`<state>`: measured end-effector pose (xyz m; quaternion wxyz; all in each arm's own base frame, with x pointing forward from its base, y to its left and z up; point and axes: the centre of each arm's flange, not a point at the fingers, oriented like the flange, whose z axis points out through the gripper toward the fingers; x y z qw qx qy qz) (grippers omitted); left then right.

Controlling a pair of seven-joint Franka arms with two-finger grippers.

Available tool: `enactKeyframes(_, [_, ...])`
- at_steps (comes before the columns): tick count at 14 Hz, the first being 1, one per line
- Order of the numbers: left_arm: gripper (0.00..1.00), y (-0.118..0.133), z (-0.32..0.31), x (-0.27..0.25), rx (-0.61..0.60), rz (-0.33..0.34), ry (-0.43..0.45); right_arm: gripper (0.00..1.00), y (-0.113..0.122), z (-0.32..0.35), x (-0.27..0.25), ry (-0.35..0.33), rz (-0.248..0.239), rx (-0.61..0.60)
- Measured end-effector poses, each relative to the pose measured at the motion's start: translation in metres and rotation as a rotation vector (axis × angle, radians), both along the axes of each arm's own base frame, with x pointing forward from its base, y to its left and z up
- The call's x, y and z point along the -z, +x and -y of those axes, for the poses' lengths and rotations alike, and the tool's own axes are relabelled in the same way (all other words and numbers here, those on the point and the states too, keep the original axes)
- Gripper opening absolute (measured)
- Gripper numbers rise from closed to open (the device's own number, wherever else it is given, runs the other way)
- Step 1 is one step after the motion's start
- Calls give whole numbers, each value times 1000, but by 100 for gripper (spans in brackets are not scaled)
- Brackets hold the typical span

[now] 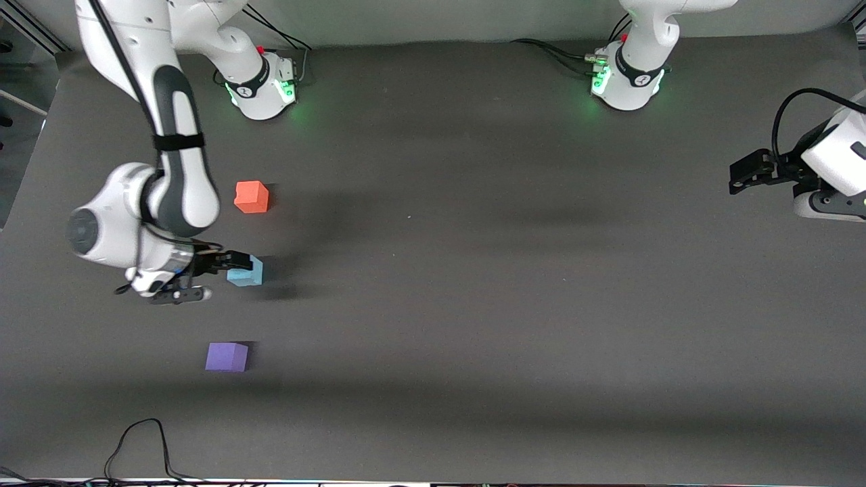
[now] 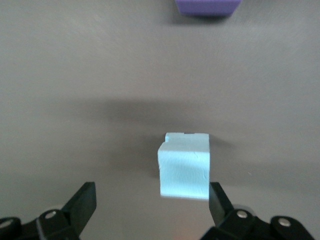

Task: Place blue block between orange and purple blocks
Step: 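Open the right gripper to release the blue cube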

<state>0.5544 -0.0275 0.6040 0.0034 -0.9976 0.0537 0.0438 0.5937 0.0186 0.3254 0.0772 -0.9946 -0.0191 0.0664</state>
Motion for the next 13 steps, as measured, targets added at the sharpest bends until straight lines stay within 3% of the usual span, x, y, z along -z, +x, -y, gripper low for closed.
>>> enactKeyframes(3, [100,0,0,0,0,0,-1,100,18,-26,-94,-51,-8,3])
enactKeyframes(6, [100,0,0,0,-1,0,-1,100,19,-55,-164,-77,-8,-3])
enactKeyframes(10, [100,0,0,0,-1,0,-1,100,14,-53,-207,-76,14,-39])
enactKeyframes(13, [100,0,0,0,-1,0,-1,100,-5,-31,-237,-60,18,-30])
